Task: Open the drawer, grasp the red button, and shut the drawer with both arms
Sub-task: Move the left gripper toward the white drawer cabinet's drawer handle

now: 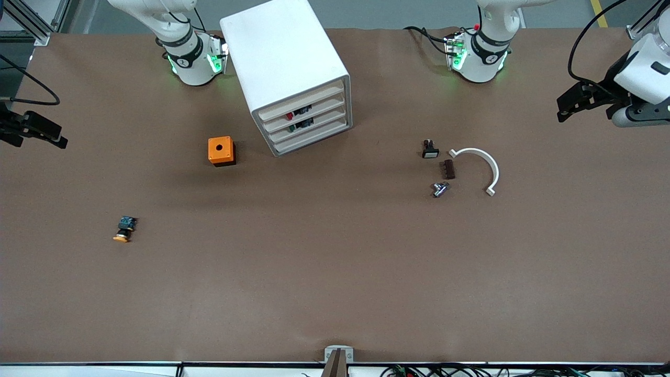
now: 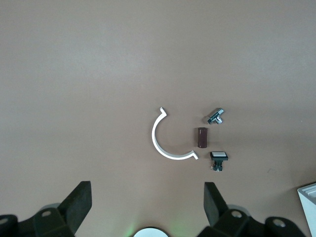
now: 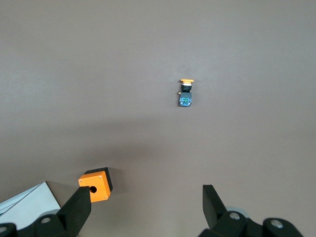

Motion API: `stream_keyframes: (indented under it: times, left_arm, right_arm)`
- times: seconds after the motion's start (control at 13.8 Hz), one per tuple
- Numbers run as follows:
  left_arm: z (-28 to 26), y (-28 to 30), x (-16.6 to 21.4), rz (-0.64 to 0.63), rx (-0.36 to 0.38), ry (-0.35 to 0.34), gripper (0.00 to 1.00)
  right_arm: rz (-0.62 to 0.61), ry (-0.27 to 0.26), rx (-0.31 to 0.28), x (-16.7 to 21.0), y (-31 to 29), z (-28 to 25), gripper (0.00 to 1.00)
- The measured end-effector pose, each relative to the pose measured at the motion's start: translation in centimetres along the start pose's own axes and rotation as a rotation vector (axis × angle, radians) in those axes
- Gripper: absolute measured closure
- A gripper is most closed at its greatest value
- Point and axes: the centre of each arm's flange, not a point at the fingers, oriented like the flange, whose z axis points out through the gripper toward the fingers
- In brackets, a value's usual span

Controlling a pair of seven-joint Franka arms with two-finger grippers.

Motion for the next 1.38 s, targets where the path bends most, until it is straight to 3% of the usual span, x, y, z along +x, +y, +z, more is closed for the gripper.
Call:
stream_keyframes:
  times: [0.36, 0.8, 0.94, 1.16, 1.38]
  left_arm:
    - [0.0, 0.0, 0.2, 0.001, -0.001, -0.001, 0.00]
    - [7.5, 0.4, 4.9, -0.013, -0.018, -0.123, 0.00]
    - [10.4, 1.1, 6.8, -0.114, -0.037, -0.142, 0.00]
    - [14.1, 4.9, 8.5, -0.371, -0.101, -0.206, 0.00]
    - [17.7, 7.9, 9.5, -0.668, -0.200, -0.357, 0.00]
  right_arm:
    - [0.000, 0.003, 0.000, -0.1, -0.1, -0.1, 0.00]
    - [0.000, 0.005, 0.001, -0.1, -0.1, -0.1, 0.00]
    - [-0.001, 0.007, 0.001, -0.1, -0.2, -0.1, 0.00]
    - [-0.001, 0.009, 0.002, -0.1, -0.2, -0.1, 0.00]
    - [0.000, 0.009, 0.003, -0.1, -0.2, -0.1, 0.00]
